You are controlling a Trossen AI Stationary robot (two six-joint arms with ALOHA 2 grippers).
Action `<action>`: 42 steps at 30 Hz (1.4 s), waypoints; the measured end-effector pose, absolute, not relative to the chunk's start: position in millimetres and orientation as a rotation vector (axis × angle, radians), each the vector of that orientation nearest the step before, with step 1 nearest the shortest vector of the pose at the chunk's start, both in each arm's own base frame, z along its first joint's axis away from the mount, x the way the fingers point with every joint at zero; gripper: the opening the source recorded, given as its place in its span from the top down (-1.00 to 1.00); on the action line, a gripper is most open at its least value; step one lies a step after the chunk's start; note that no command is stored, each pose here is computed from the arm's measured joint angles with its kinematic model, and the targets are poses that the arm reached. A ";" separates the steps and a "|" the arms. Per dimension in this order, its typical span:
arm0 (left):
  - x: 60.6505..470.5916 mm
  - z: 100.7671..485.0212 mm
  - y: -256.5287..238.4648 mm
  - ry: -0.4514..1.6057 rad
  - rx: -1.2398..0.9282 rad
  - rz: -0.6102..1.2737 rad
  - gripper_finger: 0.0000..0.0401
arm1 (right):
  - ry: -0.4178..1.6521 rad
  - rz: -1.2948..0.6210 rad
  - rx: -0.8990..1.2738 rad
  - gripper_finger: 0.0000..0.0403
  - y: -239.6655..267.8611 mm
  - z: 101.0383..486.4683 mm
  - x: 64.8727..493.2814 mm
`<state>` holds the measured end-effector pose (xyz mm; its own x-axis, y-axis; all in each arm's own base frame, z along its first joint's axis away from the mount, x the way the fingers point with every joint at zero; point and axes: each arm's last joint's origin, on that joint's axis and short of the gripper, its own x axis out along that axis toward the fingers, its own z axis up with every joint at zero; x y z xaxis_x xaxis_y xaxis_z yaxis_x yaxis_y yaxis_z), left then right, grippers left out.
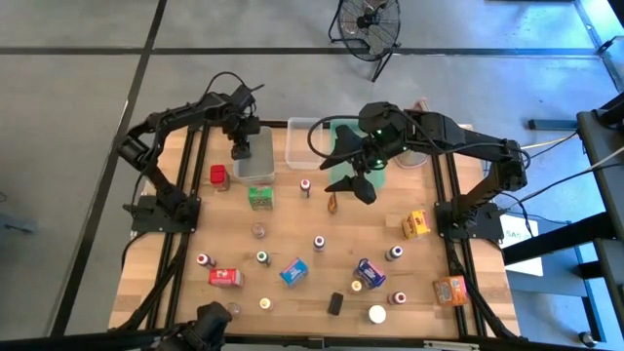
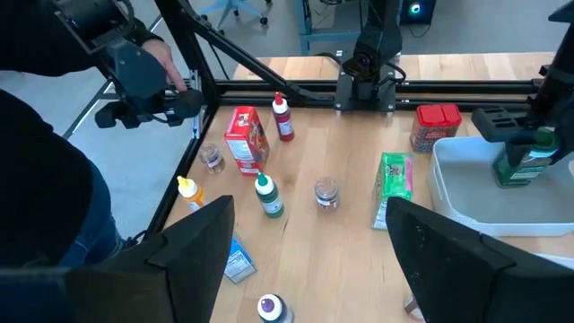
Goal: Pick & Place Kitchen Items
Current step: Put the green seasoning bottle into the gray bin
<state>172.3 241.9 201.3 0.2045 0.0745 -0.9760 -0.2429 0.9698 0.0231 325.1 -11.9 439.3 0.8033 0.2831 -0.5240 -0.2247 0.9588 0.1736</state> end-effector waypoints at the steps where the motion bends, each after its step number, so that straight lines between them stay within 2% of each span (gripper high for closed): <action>1: 172.6 199.8 242.4 1.352 -0.157 0.225 -0.11 | 0.582 0.274 0.106 -0.46 -11.5 439.0 324.9; 10: 172.8 199.7 242.7 1.350 -0.161 0.232 -0.06 | 0.599 0.273 0.108 -0.46 -11.6 437.6 323.9; 22: 167.4 221.8 235.2 1.301 -0.112 0.273 -0.07 | 0.573 0.275 0.105 -0.46 -11.7 439.8 325.2; 42: 167.8 222.2 234.4 1.294 -0.095 0.243 -0.08 | 0.573 0.277 0.105 -0.46 -11.0 440.0 325.1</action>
